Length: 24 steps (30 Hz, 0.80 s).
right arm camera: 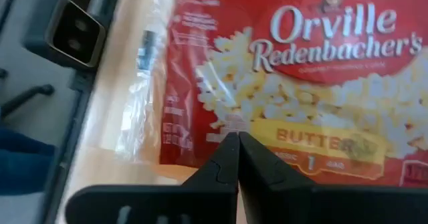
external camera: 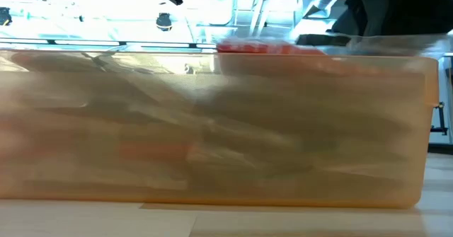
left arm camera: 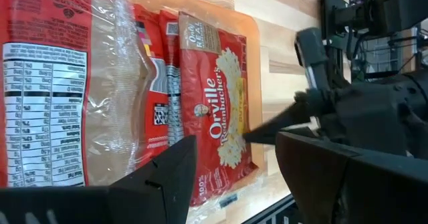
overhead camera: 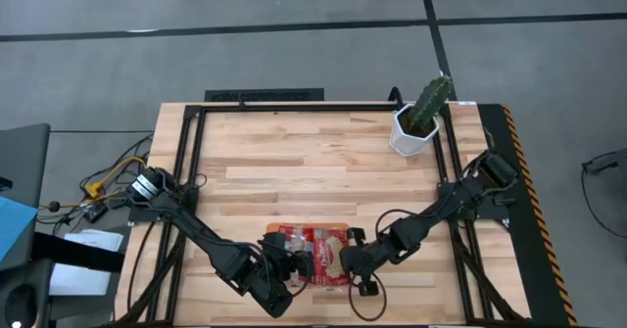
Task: Sort popcorn bags into baskets
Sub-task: Put the red popcorn bag into the orange bin, then return to Home Position
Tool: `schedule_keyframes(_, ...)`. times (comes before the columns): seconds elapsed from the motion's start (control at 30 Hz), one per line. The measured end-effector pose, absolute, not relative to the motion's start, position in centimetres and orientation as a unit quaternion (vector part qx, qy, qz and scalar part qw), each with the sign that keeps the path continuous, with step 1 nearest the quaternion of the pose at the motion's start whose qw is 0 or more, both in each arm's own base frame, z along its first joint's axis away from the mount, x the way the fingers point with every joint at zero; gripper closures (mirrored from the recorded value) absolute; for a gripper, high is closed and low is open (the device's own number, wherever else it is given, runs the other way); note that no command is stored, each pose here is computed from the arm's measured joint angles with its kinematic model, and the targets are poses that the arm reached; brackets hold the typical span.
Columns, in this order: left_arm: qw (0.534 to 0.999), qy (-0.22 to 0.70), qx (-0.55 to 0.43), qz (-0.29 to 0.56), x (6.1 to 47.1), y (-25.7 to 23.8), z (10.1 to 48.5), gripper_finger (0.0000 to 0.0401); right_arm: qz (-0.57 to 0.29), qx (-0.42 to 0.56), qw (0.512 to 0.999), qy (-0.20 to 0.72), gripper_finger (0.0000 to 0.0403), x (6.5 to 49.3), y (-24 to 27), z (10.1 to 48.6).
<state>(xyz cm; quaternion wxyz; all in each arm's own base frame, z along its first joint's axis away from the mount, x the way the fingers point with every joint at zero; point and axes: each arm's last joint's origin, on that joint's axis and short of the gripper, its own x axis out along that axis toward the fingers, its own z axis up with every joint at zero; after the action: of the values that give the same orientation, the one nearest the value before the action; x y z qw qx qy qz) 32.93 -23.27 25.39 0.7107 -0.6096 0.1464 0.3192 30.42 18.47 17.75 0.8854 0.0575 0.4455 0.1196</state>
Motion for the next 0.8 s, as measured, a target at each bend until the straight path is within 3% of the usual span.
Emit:
schedule_keyframes(0.57,0.714,0.136,-0.602,0.33,33.0,-22.9,25.3,0.0211,0.095,0.064,0.882,0.458,0.0373,31.3,15.0,18.6)
schedule_keyframes(0.67,0.742,0.138,-0.573,0.319,32.9,-22.7,26.0,0.0211,0.115,0.073,0.893,0.429,0.0362,31.0,15.1,20.6)
schedule_keyframes(0.8,0.803,0.07,-0.506,0.307,31.7,-21.9,29.3,0.0211,0.155,0.057,0.918,0.36,0.0359,29.0,14.6,25.4)
